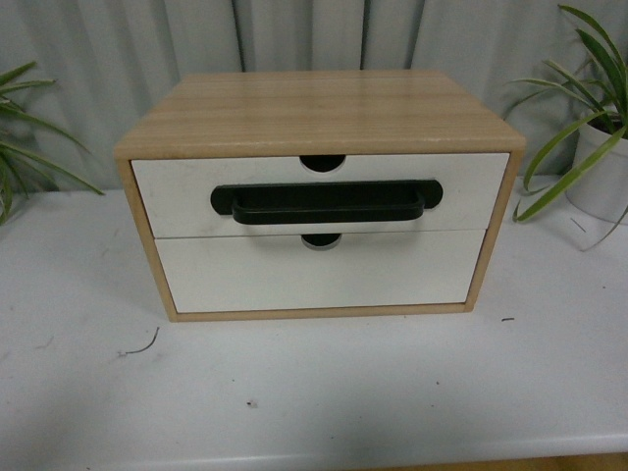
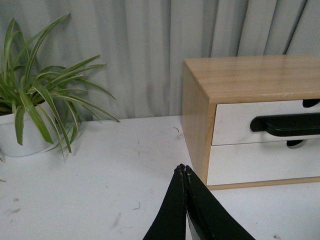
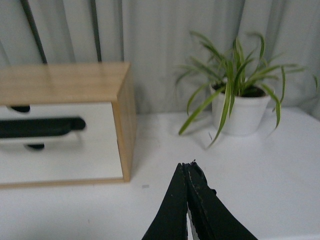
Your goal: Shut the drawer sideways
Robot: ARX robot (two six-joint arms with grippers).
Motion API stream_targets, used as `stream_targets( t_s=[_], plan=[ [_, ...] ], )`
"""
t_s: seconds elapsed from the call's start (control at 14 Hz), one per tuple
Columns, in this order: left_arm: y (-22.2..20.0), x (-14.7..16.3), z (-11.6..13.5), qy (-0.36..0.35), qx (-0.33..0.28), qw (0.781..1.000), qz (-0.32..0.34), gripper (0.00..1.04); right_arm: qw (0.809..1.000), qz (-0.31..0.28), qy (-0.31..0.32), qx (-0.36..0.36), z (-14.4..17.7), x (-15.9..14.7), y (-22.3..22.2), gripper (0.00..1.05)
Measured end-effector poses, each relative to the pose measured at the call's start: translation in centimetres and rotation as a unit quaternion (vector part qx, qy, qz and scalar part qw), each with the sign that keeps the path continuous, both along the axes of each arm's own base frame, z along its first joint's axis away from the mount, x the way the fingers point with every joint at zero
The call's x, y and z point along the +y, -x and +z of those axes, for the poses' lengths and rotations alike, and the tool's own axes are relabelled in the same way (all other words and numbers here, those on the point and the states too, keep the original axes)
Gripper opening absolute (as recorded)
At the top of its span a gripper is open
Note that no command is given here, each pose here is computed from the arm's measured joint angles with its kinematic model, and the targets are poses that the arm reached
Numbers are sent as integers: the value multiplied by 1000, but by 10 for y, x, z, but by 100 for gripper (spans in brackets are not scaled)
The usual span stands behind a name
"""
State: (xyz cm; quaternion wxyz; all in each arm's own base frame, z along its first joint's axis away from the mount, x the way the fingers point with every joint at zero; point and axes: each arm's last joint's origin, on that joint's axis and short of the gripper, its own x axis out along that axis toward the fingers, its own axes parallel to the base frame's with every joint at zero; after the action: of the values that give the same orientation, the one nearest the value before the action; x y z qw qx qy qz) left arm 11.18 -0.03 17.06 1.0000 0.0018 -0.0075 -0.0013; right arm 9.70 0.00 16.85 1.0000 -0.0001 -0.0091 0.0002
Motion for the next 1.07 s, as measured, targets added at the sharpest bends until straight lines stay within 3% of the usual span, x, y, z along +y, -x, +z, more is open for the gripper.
stream_targets(
  t_s=[0.36,0.5,0.64,0.79,1.07],
  plan=[
    [4,0,-1,0,2,1000,0,2,1000,0,0,7,-1,0,0,2],
    [11,0,-7,0,30,1000,-2,2,1000,0,0,6,-1,0,0,2],
    [15,0,-3,0,2,1000,0,2,1000,0,0,6,-1,0,0,2],
    [14,0,-5,1,10,1000,0,9,1000,0,0,6,-1,0,0,16],
    [14,0,-4,1,6,1000,0,61,1000,0,0,6,-1,0,0,69]
  ],
)
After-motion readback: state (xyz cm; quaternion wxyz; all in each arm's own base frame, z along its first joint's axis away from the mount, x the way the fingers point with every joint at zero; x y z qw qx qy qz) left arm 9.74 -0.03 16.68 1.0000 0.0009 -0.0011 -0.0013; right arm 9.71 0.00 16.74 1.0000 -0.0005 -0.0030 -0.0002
